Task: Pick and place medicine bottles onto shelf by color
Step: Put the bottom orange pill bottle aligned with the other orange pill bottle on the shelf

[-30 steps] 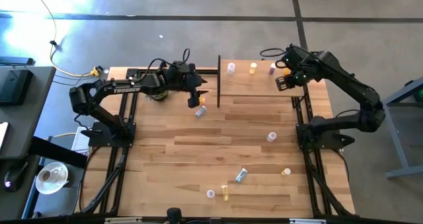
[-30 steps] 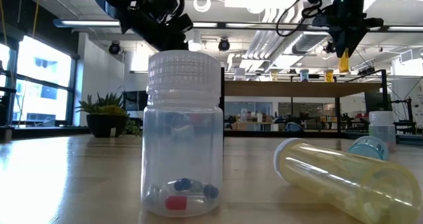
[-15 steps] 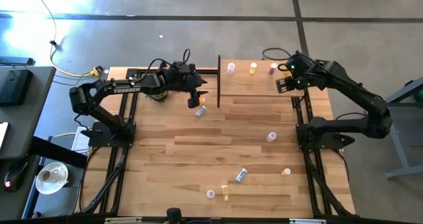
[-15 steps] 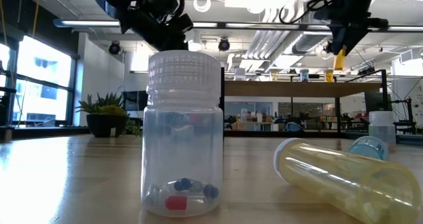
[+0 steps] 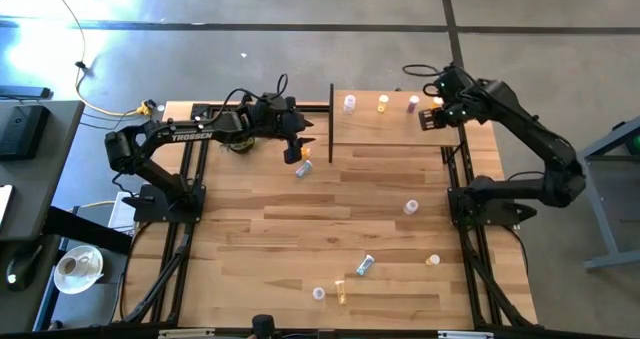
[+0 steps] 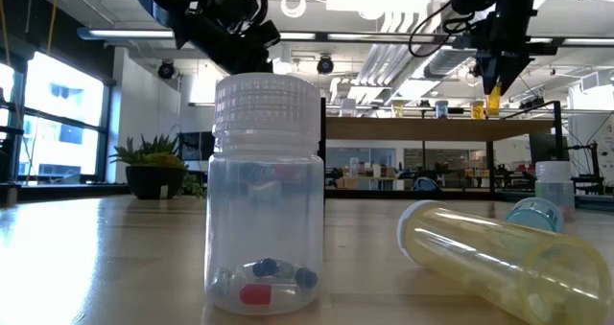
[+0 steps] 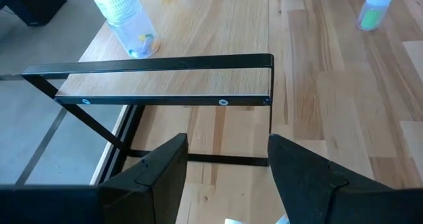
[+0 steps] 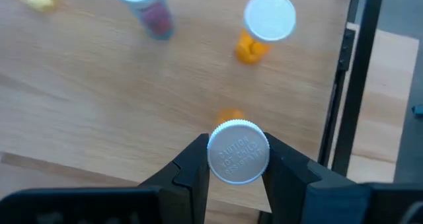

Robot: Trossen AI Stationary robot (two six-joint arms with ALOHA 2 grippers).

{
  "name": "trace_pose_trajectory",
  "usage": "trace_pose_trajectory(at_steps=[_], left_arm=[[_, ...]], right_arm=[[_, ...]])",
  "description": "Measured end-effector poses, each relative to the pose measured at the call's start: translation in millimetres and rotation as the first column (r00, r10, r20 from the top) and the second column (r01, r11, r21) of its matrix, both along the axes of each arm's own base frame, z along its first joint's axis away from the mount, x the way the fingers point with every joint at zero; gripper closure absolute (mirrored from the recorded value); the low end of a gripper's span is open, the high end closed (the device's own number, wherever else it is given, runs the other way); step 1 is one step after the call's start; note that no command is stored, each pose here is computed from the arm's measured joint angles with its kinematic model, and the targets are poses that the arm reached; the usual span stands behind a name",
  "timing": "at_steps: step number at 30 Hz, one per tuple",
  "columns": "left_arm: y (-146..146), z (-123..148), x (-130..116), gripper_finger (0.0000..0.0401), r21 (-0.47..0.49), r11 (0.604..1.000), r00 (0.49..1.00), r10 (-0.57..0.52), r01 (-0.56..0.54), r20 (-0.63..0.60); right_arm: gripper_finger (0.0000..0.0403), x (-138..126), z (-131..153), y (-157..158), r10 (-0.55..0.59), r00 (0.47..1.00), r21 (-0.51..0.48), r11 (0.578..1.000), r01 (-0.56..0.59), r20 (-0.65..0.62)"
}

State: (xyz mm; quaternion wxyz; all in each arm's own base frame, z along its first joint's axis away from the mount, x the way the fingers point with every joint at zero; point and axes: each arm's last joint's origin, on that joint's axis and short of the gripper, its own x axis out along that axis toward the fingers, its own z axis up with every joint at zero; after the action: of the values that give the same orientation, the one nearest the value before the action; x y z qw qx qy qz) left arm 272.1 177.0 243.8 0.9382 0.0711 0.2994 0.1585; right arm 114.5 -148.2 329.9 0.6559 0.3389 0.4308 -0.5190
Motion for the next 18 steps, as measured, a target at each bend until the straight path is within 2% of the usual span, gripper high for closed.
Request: trace_pose_trajectory(at_steps=[8,18], left_arm=[[-0.1,-0.2,-0.1,0.0201,-0.004,1.0,1.0,0.001,-0.001,-0.001],[-0.6,-1.7,-0.9,0.0201,-0.014,1.0,1.0,0.001,-0.002,-0.017]], right_arm=[[0.0299,5.5,-8.3,-8.3,0.017,1.0,0.062,0.998,-0.017,-0.008],[0.0299,6.1,-10.8,-10.2,0.003,0.999,0.069,0.998,-0.001,-0.034]])
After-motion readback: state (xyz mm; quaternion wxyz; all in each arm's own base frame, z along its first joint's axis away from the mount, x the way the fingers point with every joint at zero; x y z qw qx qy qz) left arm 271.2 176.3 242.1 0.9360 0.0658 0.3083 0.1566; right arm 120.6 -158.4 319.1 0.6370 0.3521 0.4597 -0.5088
